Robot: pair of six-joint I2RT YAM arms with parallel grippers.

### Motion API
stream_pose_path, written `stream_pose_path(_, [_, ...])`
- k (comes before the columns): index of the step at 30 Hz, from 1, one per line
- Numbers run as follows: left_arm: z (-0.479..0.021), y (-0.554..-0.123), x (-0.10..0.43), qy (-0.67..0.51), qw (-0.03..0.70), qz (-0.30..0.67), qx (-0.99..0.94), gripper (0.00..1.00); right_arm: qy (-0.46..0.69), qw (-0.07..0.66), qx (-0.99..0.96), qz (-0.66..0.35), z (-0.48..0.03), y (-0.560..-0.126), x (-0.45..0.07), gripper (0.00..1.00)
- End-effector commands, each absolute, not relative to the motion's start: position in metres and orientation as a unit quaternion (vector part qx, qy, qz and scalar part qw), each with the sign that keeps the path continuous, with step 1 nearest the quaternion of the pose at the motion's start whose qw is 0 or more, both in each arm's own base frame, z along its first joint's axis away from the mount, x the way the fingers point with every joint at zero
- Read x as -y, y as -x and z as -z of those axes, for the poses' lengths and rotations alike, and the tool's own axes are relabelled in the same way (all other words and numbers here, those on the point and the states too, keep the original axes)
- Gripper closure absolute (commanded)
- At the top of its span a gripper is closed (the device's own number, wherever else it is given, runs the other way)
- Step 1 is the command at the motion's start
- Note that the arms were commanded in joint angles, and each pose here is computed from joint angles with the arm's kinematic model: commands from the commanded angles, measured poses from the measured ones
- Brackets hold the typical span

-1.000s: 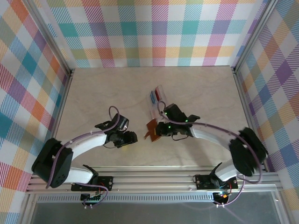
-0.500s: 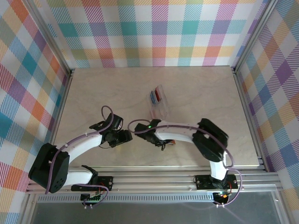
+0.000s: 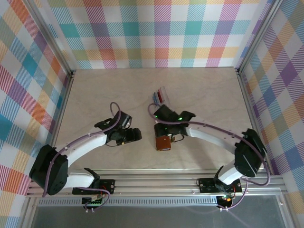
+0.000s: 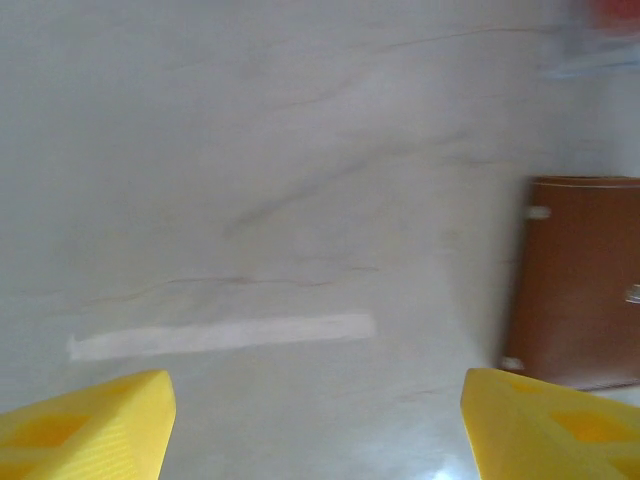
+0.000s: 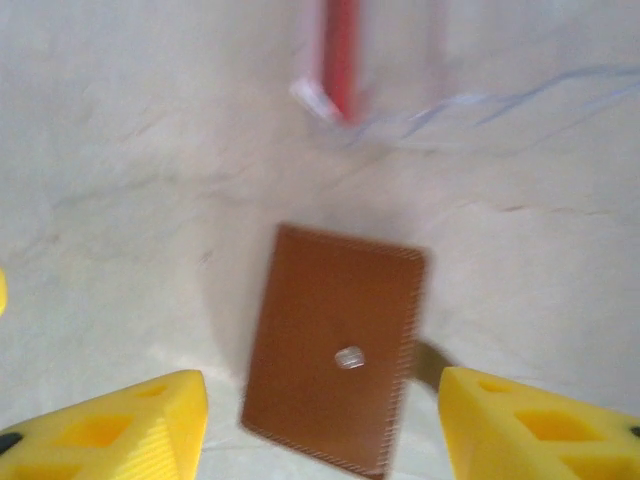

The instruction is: Put the credit cards into the card holder

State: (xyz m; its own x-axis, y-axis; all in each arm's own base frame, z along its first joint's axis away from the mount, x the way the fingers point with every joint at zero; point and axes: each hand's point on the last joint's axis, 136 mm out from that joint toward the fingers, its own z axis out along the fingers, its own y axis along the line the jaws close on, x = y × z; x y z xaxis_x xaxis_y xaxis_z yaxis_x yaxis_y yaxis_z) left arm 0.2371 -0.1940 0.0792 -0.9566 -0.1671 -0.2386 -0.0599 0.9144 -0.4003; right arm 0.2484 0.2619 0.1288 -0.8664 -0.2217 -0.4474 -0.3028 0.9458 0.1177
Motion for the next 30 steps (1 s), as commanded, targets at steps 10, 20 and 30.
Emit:
stream_pose_path(10, [-0.06, -0.258, 0.279, -0.043, 0.108, 0.151, -0.982, 0.23, 0.124, 0.12, -0.977, -0.127, -0.07, -0.23, -0.223, 0.55])
stream_pose_path(20, [-0.008, -0.253, 0.281, -0.064, 0.079, 0.066, -0.993, 0.25, 0.103, 0.098, -0.98, -0.141, -0.054, -0.232, -0.216, 0.75])
stream_pose_path(30, [0.014, -0.24, 0.269, -0.056, 0.069, 0.045, -0.995, 0.27, 0.091, 0.097, -0.977, -0.166, -0.055, -0.235, -0.216, 0.9])
